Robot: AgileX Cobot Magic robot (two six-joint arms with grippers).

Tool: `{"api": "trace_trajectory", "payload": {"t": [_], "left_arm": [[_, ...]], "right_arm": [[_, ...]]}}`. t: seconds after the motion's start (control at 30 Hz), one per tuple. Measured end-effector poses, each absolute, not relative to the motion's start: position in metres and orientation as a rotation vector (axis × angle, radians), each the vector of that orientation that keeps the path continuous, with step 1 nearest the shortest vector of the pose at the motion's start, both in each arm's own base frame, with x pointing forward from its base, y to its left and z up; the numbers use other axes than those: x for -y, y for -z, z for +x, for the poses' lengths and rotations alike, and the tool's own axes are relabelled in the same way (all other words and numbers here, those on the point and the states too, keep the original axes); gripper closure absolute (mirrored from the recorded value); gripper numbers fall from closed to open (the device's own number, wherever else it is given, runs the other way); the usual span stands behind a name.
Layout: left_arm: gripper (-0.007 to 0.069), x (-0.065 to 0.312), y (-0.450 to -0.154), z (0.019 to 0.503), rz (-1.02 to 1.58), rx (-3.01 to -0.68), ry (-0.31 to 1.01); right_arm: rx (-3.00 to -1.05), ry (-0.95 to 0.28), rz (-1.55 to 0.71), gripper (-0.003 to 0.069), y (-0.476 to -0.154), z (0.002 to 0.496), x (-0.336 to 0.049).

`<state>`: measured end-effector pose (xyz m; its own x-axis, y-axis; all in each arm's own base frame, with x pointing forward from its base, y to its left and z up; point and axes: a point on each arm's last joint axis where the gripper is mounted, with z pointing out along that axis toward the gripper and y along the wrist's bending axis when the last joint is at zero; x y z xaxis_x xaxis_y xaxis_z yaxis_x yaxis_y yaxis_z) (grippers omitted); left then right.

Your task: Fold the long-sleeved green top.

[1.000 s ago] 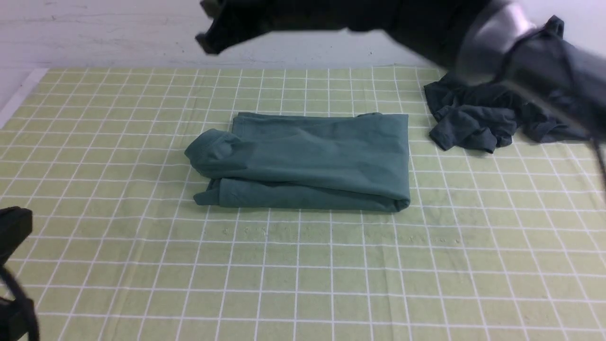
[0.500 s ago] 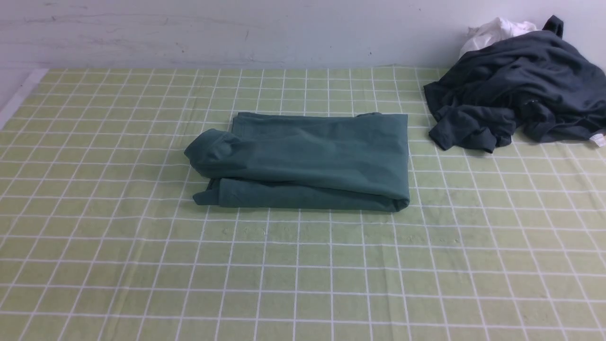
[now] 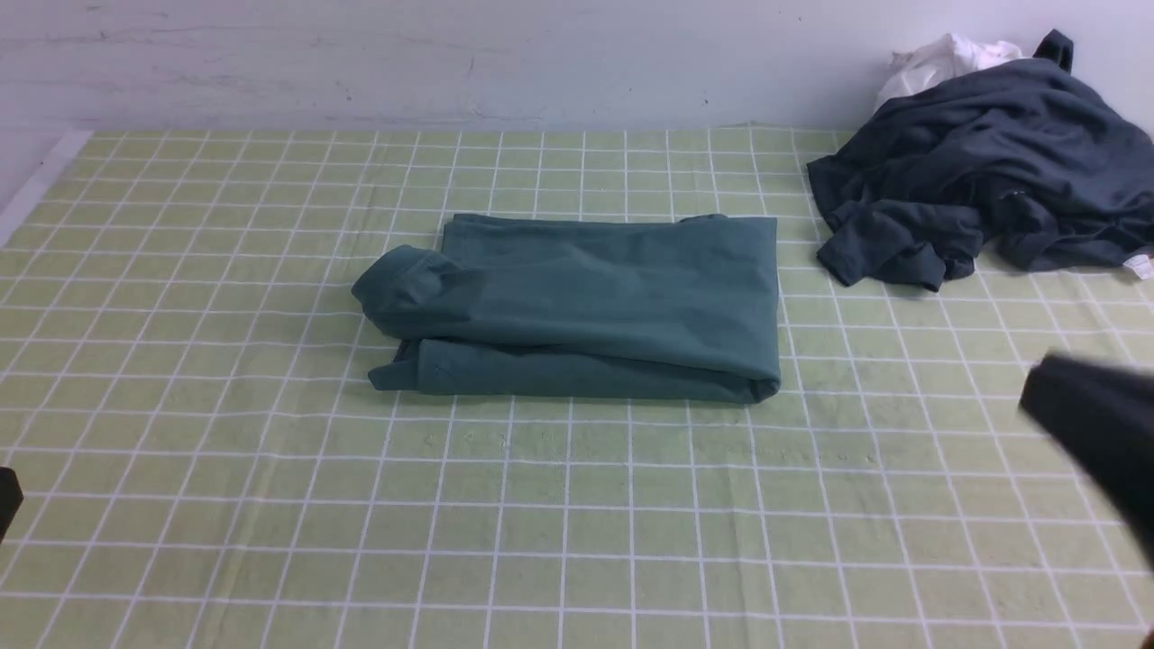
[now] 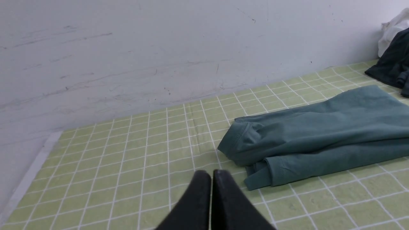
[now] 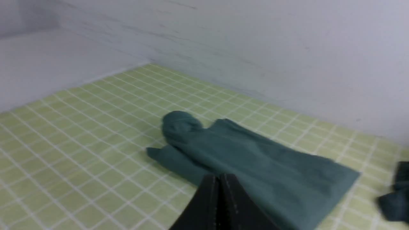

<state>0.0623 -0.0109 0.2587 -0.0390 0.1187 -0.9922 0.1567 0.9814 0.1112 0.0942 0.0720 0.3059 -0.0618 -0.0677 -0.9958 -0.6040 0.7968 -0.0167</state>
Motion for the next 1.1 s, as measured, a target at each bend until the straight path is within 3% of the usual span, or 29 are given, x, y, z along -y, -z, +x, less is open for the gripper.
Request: {"api": "trace_trajectory", "payload": {"t": [0.13,0.3,0.6,0.83,1.1], "left_arm": [[0.0629,0.011,-0.259,0.062,0.214,-1.614,0.031],[0.0629,0.011,-0.259,0.062,0.214,-1.614,0.031],[0.0629,0.011,-0.259,0.062,0.214,-1.614,0.031],[0.0629,0.011,-0.259,0.062,0.214,-1.615,0.032],[0.0629,0.011,-0.259,0.062,0.214,-1.616,0.033]], "right_arm": [[-1.573,-0.681,-0.512,0.0669,-0.247,0.082,-0.075],[-1.618,-0.764,-0.517,0.0669,-0.202,0.069,-0.071],[-1.754,-0.749,-0.406,0.0669,-0.190,0.070,-0.064],[-1.659,-0.600,-0.186,0.0669,-0.197,0.061,-0.034],[-1.756,-0.252,0.009,0.0669,-0.182,0.055,-0.009]]}}
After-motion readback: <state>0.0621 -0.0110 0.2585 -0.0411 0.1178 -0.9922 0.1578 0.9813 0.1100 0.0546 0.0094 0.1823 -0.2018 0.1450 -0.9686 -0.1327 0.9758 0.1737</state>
